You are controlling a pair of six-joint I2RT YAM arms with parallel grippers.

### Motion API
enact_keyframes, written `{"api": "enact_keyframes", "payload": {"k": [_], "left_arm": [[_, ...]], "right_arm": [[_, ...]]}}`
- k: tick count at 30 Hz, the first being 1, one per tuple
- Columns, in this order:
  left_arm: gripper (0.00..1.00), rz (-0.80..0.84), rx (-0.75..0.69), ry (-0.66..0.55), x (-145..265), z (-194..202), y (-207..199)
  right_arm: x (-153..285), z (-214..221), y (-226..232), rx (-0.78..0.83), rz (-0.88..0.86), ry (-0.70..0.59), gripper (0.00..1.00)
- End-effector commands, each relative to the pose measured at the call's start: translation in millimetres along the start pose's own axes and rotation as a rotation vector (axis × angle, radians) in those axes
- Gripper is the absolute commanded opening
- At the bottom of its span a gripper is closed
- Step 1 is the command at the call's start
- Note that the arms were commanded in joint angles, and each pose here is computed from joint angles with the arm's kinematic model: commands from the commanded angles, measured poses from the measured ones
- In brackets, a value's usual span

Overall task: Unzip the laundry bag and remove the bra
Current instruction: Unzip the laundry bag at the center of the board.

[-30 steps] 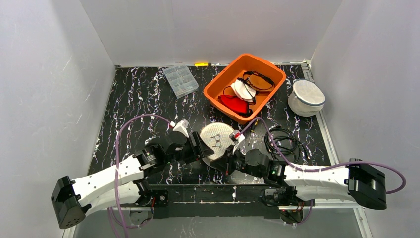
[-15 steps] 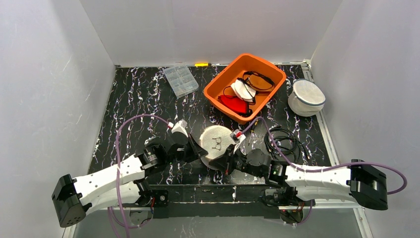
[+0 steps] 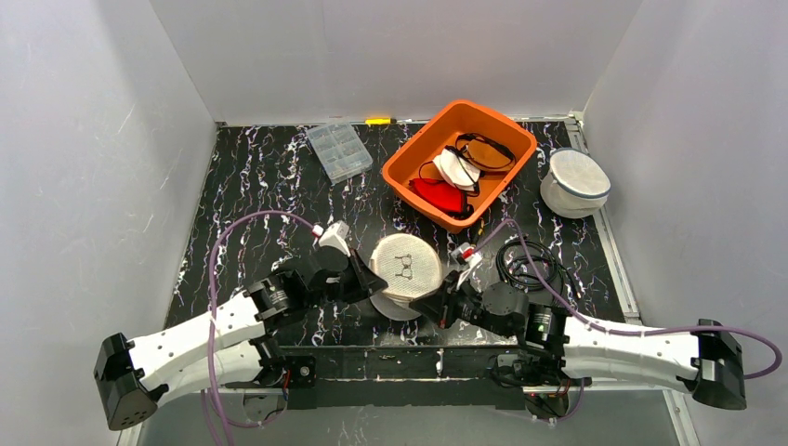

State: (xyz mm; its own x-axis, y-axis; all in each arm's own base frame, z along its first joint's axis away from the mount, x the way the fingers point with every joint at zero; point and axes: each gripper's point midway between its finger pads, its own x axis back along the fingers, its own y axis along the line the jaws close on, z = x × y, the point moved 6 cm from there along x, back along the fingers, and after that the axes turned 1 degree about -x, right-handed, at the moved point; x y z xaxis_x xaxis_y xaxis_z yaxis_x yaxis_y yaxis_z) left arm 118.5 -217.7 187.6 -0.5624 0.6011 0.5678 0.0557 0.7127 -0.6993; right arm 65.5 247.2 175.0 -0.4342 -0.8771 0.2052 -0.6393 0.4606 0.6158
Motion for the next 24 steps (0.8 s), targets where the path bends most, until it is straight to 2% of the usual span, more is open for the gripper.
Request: {"api": "enact_keyframes", "payload": {"k": [1,6,12,19,21,24], "left_arm": [[0.00,-0.022,-0.109,0.002,5.4,-7.6,-2.3],[0.00,0.066,-0.157,0.072,-1.2,-17.1,-14.3],[0.00,0.122,-0.150,0.151,-9.8,-28.0,-16.3],[0.00,0.084,-0.146,0.121,-18.3,-36.7,-13.9],[0.10,0.092,-0.129,0.113,-15.8,-36.7,-14.8],[0.42,0.082,-0.106,0.101,-5.9,-35.8,-12.2]], "right_arm": [[11.9,-13.9,-6.0,0.020,0.072,-0.059,0.01],[21.0,-15.2,-8.0,0.027,0.075,-0.063,0.01],[21.8,-9.1,-13.7,0.026,0.084,-0.054,0.01],[15.3,-3.8,-17.9,0.001,0.089,-0.070,0.01],[15.1,-8.8,-15.6,-0.006,0.083,-0.097,0.01],[13.6,-12.6,-11.7,-0.008,0.073,-0.105,0.01]]}}
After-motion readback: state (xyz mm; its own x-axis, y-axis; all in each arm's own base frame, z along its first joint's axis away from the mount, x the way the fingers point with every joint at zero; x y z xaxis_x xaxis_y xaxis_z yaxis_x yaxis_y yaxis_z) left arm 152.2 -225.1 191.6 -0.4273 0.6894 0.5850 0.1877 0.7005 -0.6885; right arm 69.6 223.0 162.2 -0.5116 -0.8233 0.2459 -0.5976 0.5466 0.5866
